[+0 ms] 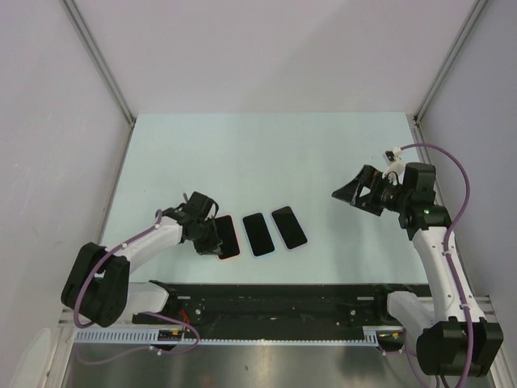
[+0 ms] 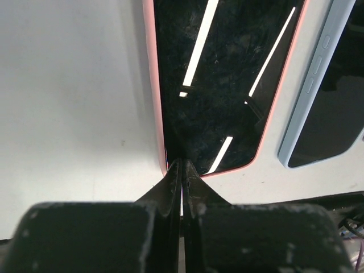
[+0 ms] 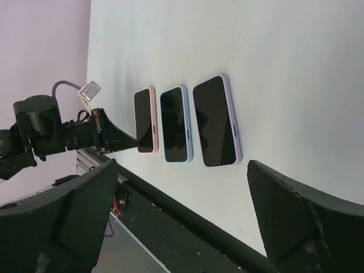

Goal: Put the phone into the phone case

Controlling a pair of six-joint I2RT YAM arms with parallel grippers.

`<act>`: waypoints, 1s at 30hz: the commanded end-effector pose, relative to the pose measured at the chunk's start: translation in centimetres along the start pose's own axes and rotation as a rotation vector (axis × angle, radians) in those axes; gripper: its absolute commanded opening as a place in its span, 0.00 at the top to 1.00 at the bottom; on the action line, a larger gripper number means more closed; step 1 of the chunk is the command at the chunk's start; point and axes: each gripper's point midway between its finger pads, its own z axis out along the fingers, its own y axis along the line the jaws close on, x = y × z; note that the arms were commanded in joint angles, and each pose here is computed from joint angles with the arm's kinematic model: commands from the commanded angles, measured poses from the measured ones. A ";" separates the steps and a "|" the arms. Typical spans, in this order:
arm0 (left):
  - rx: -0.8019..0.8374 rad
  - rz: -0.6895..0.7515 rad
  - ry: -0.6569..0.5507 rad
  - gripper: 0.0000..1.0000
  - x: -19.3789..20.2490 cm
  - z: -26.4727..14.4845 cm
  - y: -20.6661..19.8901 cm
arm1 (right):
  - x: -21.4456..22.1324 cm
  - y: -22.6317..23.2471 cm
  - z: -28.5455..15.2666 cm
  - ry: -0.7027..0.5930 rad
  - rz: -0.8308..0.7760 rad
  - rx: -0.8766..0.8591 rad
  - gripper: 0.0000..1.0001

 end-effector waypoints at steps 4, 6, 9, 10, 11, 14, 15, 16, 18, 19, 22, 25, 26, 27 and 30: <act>-0.170 -0.010 0.013 1.00 2.2 1.4 3.5 | -1.1 0.6 -1.0 -0.026 -0.010 -0.016 0.00; -0.154 0.007 0.001 1.00 1.7 1.1 2.9 | -1.2 0.8 -1.0 -0.027 -0.010 -0.024 0.00; -0.057 0.073 -0.071 1.00 -1.1 -1.1 -0.5 | -1.0 0.7 -0.8 -0.012 -0.003 -0.027 0.00; -0.042 0.091 -0.102 1.00 -2.0 -2.4 -1.3 | -0.9 0.7 -0.7 -0.005 0.005 -0.033 0.00; 0.018 0.112 -0.171 1.00 -4.3 -4.7 -4.0 | -0.9 0.8 -0.6 -0.001 0.013 -0.039 0.00; 0.135 0.228 -0.314 0.98 -7.9 -10.6 -8.3 | -1.2 1.6 -0.9 -0.017 0.026 -0.065 0.00; 0.161 0.270 -0.348 0.96 -8.5 -12.0 -9.2 | -1.6 2.1 -1.1 -0.035 0.013 -0.080 0.00; 0.209 0.290 -0.396 0.93 -9.0 -14.0 -10.2 | -1.7 2.5 -1.3 -0.045 0.012 -0.093 0.00; 0.290 0.330 -0.491 0.82 -10.1 -17.9 -12.1 | -2.4 3.5 -1.8 -0.080 -0.002 -0.120 0.00; 0.364 0.351 -0.568 0.77 -10.6 -20.6 -13.4 | -2.7 3.8 -2.0 -0.092 -0.007 -0.122 0.00; 0.540 0.430 -0.713 0.43 -10.0 -25.3 -15.0 | -3.5 5.3 -2.8 -0.123 -0.036 -0.157 0.00; 0.647 0.485 -0.808 0.19 -9.2 -27.1 -15.5 | -4.0 7.1 -4.0 -0.160 -0.100 -0.207 0.00; 0.668 0.492 -0.845 0.14 -8.8 -28.1 -15.1 | -4.2 7.5 -4.6 -0.186 -0.113 -0.209 0.00; 0.674 0.494 -0.862 0.11 -8.7 -28.4 -14.9 | -4.3 8.0 -5.0 -0.200 -0.128 -0.215 0.00; 0.674 0.518 -0.870 0.00 -8.1 -28.4 -14.4 | -4.4 9.0 -5.9 -0.227 -0.153 -0.234 0.00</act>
